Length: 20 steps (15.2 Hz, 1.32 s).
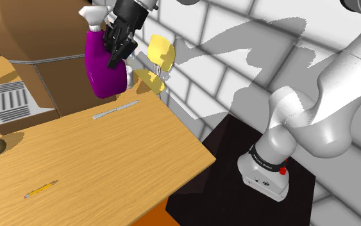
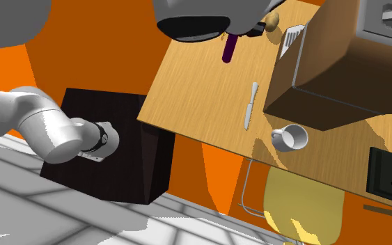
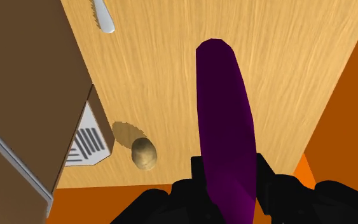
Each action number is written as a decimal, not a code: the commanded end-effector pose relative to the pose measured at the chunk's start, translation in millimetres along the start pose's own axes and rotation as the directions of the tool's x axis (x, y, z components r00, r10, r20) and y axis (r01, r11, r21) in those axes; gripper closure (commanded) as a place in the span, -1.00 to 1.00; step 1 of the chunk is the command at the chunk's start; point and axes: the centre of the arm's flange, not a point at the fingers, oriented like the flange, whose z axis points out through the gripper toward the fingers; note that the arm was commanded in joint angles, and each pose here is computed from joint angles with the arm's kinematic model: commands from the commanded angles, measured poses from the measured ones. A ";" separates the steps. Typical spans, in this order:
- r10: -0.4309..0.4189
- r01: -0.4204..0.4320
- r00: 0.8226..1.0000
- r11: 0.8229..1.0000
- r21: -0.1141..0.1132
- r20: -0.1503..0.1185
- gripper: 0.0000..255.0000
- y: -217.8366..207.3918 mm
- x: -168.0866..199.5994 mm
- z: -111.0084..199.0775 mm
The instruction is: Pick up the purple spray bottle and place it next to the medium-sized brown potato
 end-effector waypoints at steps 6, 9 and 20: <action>0.000 0.000 1.000 1.000 0.000 -0.001 1.00 29.7 50.5 73.7; 0.000 0.000 1.000 1.000 0.000 -0.001 1.00 42.6 71.7 104.5; 0.000 0.000 1.000 1.000 0.000 -0.001 1.00 87.0 141.9 214.9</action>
